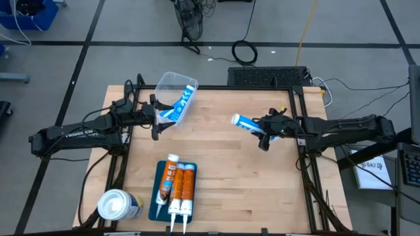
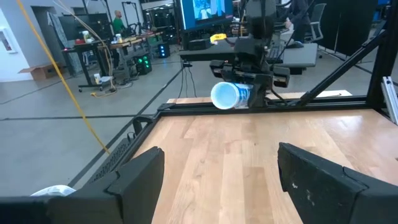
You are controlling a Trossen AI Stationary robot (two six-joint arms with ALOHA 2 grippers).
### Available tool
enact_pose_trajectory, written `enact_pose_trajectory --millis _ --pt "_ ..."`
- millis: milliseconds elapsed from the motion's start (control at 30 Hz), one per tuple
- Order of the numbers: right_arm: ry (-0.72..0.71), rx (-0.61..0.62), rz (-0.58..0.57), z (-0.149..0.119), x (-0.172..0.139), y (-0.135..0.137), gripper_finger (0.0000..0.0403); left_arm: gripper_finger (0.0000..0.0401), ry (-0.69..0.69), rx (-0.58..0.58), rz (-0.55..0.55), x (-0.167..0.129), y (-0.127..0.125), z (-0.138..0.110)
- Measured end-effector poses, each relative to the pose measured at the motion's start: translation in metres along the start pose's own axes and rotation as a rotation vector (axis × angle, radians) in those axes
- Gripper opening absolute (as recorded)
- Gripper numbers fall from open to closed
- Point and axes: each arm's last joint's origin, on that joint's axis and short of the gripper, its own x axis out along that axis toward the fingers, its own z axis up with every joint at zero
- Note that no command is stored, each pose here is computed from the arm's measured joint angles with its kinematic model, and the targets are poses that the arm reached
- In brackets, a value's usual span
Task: Pick & place silicon tubes, Sealant and Lysol wipes
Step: Put the blue sealant into the white bin
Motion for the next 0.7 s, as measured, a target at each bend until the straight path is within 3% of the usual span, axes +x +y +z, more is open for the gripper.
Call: enact_pose_trajectory --millis 333,700 --pt "0.002 -0.02 -0.032 0.001 0.002 -0.007 0.0202 0.0306 0.026 -0.005 0.0 0.0 0.0 -0.003" --pt "-0.091 -0.013 -0.049 0.011 0.003 -0.012 0.0202 0.0306 0.061 -0.013 0.035 0.0 0.0 -0.006"
